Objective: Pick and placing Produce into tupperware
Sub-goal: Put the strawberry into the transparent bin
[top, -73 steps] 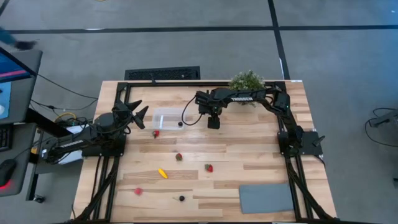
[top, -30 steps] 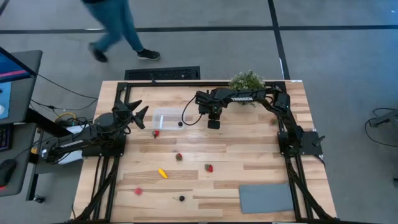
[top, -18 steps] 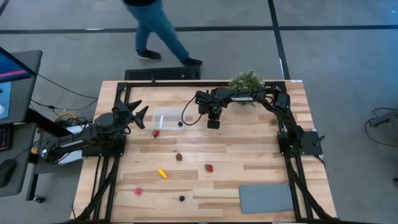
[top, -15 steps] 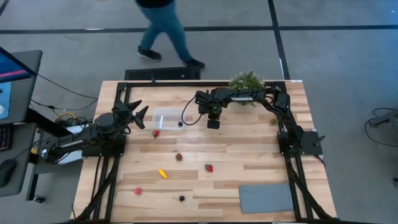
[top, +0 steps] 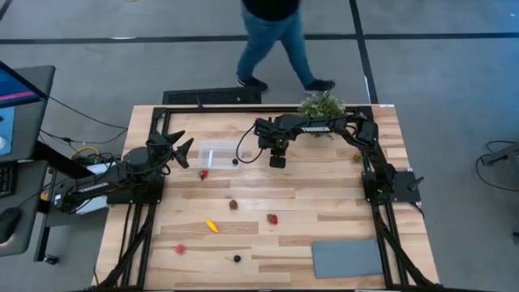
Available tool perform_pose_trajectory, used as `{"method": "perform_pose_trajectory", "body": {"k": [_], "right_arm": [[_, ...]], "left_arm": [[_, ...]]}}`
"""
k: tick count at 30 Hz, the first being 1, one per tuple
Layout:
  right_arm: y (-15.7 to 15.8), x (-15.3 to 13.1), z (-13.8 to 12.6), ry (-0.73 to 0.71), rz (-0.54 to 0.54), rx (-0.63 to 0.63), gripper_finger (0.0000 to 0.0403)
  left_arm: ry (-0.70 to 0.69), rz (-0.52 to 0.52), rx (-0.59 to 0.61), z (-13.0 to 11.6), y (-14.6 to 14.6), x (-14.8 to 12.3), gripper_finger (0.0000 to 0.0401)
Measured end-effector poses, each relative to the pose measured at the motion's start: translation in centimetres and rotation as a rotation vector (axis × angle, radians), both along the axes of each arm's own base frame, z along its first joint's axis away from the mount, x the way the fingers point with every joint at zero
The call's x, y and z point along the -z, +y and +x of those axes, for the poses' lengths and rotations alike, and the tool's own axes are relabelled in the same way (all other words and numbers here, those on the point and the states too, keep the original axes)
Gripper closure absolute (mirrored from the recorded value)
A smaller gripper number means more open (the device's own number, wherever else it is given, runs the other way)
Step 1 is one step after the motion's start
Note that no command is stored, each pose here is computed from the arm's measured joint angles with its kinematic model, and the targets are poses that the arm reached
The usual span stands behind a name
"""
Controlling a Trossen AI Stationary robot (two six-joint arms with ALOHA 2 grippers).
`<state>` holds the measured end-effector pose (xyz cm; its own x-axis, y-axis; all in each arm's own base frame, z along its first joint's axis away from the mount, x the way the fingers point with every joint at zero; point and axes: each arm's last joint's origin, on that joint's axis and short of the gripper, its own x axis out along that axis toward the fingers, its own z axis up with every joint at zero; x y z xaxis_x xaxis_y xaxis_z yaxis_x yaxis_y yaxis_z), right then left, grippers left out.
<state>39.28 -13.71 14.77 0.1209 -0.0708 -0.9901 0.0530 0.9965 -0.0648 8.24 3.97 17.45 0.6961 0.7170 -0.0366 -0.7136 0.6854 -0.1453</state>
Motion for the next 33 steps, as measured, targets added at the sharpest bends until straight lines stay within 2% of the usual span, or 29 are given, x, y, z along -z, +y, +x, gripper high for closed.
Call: {"method": "perform_pose_trajectory", "body": {"k": [7, 11, 20, 24, 33], "right_arm": [[0.5, -0.1, 0.9, -0.067, -0.021, -0.010, 0.0328], [1.5, -0.1, 1.3, -0.080, -0.010, 0.036, 0.0328], [3.1, -0.3, 2.4, -0.151, -0.022, -0.002, 0.0317], [3.7, -0.4, 2.7, -0.168, -0.025, -0.017, 0.0284], [4.4, -1.2, 2.6, -0.149, -0.026, -0.037, 0.0161]], "left_arm": [[-0.003, -0.004, 0.000, 0.0, 0.0, 0.0, 0.0165], [-0.004, -0.004, 0.000, 0.0, 0.0, 0.0, 0.0165], [-0.005, -0.005, 0.000, 0.0, 0.0, 0.0, 0.0165], [-0.005, -0.005, 0.000, 0.0, 0.0, 0.0, 0.0165], [-0.009, -0.009, 0.000, 0.0, 0.0, 0.0, 0.0165]]}}
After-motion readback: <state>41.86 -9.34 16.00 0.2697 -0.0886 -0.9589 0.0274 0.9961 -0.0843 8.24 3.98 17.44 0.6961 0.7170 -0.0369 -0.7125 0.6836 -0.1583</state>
